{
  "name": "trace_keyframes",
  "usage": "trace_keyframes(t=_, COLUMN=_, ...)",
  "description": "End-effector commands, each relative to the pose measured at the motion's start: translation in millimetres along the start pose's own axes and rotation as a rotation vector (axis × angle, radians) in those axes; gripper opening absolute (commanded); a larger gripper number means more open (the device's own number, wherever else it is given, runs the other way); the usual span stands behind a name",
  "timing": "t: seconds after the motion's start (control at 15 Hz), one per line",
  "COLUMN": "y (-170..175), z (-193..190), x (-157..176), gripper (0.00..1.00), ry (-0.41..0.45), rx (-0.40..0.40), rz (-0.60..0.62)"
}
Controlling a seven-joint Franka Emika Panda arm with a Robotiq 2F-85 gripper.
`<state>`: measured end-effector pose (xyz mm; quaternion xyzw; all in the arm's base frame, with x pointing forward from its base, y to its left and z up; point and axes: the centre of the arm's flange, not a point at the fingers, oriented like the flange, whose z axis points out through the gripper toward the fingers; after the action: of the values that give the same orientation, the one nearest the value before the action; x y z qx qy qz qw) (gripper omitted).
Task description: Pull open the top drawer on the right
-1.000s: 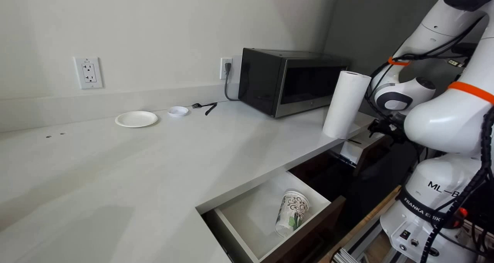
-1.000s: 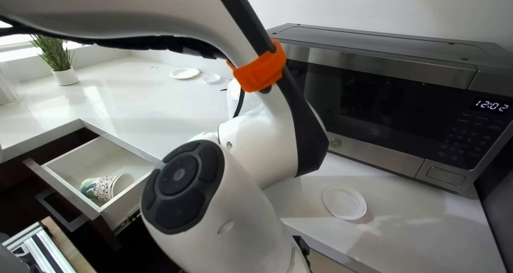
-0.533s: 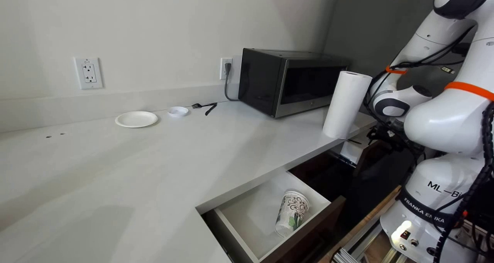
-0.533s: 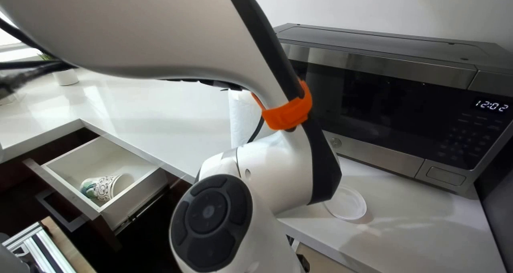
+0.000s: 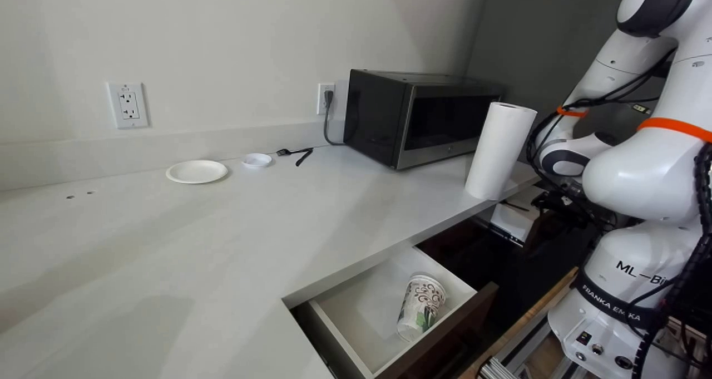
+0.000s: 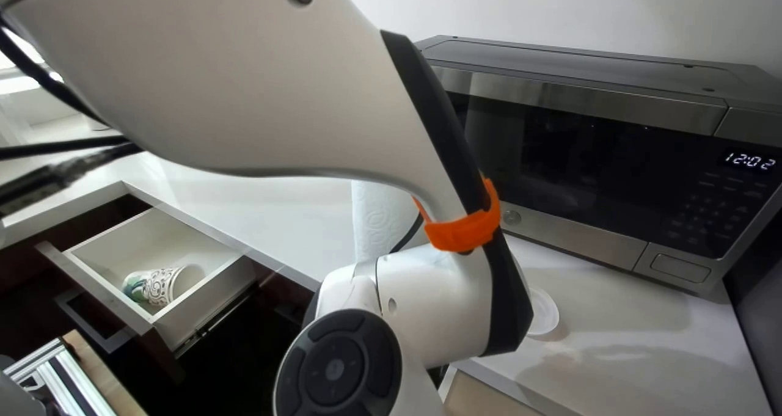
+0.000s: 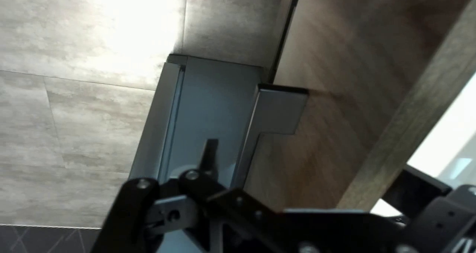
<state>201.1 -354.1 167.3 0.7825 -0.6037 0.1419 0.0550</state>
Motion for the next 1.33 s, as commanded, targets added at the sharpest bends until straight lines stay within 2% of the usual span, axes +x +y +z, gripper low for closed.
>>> trace_keyframes(t=0.0, y=46.1, z=3.4, x=-6.7, gripper=1.0, ry=-0.018, rx=-0.124, rz=0.059)
trace_keyframes(t=0.2, y=56.6, z=-18.1, x=-8.3, gripper=1.0, ry=-0.019, rx=-0.026, rz=0.085)
trace_keyframes(t=0.33, y=49.9, z=-33.6, x=-1.0, gripper=1.0, ry=0.01, rx=0.081, rz=0.104)
trace_keyframes(t=0.47, y=33.4, z=-56.2, x=7.7, gripper=1.0, ry=0.053, rx=0.141, rz=0.09)
trace_keyframes(t=0.67, y=17.4, z=-97.6, x=3.1, gripper=1.0, ry=0.109, rx=0.107, rz=0.022)
trace_keyframes(t=0.8, y=3.4, z=-107.0, x=-0.3, gripper=1.0, ry=0.143, rx=0.073, rz=-0.034)
trace_keyframes(t=0.93, y=-5.1, z=-105.3, x=-3.0, gripper=1.0, ry=0.14, rx=-0.004, rz=-0.149)
trace_keyframes(t=1.13, y=6.1, z=-111.1, x=2.5, gripper=1.0, ry=0.121, rx=-0.025, rz=-0.309)
trace_keyframes(t=1.27, y=19.9, z=-119.7, x=14.2, gripper=1.0, ry=0.093, rx=-0.006, rz=-0.418)
